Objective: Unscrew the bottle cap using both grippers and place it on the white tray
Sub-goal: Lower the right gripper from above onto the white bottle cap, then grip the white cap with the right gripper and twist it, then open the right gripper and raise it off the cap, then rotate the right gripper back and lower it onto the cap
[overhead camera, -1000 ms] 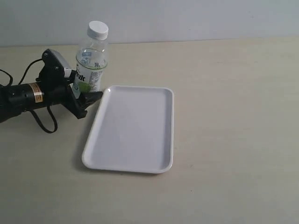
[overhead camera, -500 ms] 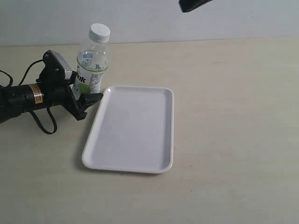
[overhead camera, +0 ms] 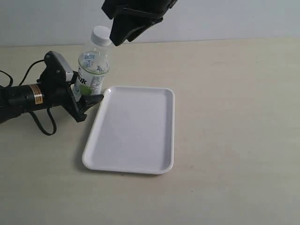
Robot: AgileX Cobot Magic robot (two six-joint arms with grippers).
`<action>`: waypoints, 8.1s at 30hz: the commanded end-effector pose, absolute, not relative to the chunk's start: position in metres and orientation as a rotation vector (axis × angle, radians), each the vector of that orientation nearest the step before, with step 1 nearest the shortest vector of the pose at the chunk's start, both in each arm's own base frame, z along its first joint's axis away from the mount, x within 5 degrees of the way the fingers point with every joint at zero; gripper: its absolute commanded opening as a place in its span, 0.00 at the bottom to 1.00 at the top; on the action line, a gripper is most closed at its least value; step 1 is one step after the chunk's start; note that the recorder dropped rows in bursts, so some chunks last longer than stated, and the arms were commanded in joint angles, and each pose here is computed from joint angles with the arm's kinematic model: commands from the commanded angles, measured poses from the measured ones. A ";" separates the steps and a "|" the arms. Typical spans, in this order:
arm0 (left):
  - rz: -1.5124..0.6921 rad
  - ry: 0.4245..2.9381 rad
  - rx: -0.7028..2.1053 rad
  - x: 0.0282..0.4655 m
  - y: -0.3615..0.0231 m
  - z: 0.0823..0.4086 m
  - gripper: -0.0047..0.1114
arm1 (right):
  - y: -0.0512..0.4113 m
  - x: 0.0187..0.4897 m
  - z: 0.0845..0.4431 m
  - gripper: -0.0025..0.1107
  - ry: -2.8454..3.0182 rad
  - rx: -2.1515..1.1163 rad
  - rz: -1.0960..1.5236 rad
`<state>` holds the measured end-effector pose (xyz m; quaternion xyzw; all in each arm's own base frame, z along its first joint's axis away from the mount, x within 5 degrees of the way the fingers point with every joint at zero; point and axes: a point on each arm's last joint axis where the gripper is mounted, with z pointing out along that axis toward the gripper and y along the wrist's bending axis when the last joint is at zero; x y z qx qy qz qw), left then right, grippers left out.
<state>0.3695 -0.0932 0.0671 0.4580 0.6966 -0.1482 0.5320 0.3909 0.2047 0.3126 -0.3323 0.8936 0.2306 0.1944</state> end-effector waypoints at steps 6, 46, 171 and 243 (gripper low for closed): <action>-0.358 1.593 1.132 0.368 -0.098 0.075 0.04 | 0.211 0.406 0.319 0.55 2.333 -0.858 0.634; -0.356 1.586 1.135 0.368 -0.098 0.076 0.04 | 0.221 0.421 0.283 0.55 2.373 -0.843 0.711; -0.501 1.629 1.110 0.362 -0.102 0.078 0.04 | 0.244 0.407 0.291 0.02 1.128 -2.163 0.027; -0.488 1.638 1.065 0.364 -0.101 0.079 0.04 | 0.267 0.382 0.343 0.66 2.252 -0.951 0.302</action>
